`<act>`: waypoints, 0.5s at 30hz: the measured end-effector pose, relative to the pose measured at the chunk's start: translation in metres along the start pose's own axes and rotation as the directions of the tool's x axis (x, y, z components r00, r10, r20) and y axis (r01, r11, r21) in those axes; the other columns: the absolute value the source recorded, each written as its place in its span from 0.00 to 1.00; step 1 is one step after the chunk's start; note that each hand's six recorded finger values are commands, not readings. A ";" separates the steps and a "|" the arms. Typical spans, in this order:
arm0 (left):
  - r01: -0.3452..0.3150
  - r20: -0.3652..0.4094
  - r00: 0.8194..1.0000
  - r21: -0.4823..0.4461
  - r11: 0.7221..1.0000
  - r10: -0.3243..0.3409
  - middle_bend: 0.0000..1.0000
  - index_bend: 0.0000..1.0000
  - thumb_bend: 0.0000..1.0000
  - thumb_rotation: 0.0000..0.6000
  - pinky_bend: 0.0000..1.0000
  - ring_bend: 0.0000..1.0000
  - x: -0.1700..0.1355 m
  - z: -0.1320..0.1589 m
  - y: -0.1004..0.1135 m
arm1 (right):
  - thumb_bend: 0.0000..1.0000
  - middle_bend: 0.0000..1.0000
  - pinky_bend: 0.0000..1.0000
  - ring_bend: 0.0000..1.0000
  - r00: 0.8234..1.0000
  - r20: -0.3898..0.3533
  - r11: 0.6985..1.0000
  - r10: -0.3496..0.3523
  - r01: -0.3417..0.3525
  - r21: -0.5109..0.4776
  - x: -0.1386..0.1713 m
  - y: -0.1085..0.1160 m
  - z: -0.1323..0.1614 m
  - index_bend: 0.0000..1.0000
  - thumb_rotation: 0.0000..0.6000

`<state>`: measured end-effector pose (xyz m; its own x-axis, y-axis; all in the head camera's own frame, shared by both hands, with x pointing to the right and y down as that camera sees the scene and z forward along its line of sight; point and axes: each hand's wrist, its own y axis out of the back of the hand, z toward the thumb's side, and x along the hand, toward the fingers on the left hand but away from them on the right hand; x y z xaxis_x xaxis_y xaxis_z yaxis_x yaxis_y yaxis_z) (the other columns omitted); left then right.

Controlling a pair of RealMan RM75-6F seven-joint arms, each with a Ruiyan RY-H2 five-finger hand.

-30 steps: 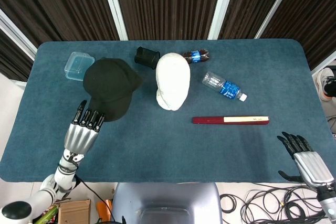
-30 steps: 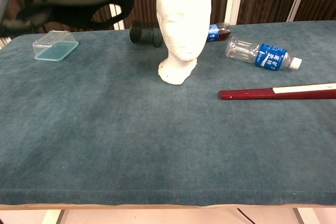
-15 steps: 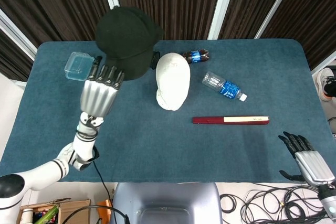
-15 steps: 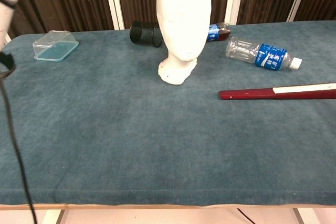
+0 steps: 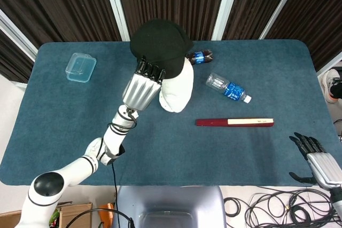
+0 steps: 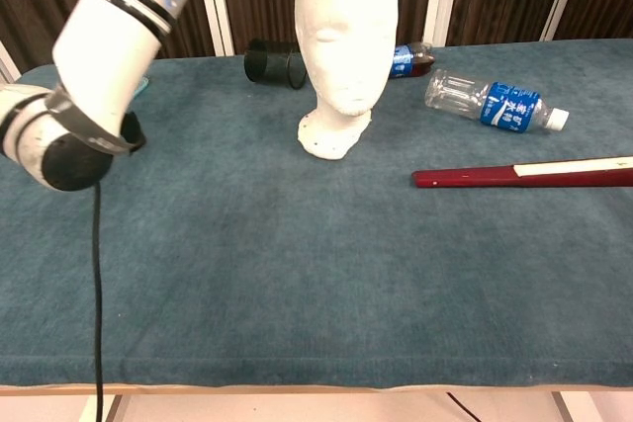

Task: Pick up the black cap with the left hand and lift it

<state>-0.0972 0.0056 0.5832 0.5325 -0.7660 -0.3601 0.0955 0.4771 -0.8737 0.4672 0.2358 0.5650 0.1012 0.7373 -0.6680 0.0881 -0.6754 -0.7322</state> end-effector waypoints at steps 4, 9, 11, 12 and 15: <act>0.009 0.032 0.999 -0.013 1.000 -0.009 0.73 0.73 0.53 1.00 0.43 0.62 -0.001 0.015 -0.004 | 0.13 0.00 0.00 0.00 1.000 0.005 1.000 -0.005 0.005 -0.008 0.002 0.002 -0.003 0.00 1.00; 0.002 0.119 0.993 -0.008 1.000 -0.001 0.73 0.73 0.51 1.00 0.41 0.62 -0.018 0.042 -0.006 | 0.13 0.00 0.00 0.00 1.000 0.004 1.000 -0.004 0.004 -0.008 0.004 0.003 -0.006 0.00 1.00; -0.006 0.155 0.988 -0.005 1.000 0.006 0.73 0.72 0.50 1.00 0.40 0.61 -0.025 0.052 -0.005 | 0.13 0.00 0.00 0.00 1.000 0.003 1.000 -0.003 0.003 -0.007 0.004 0.002 -0.006 0.00 1.00; -0.007 0.172 0.985 -0.004 1.000 0.007 0.73 0.72 0.50 1.00 0.40 0.61 -0.030 0.057 -0.005 | 0.13 0.00 0.00 0.00 1.000 0.001 1.000 -0.003 0.003 -0.006 0.004 0.002 -0.005 0.00 1.00; -0.001 0.191 0.982 0.006 1.000 -0.001 0.67 0.65 0.42 1.00 0.37 0.57 -0.039 0.065 -0.006 | 0.13 0.00 0.00 0.00 1.000 -0.002 1.000 0.000 0.000 -0.003 0.004 0.001 -0.004 0.00 1.00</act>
<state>-0.0643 0.0606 0.6234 0.6832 -0.6700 -0.2905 0.1003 0.4801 -0.8715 0.4713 0.2377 0.5621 0.1033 0.7374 -0.6675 0.0915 -0.6752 -0.7319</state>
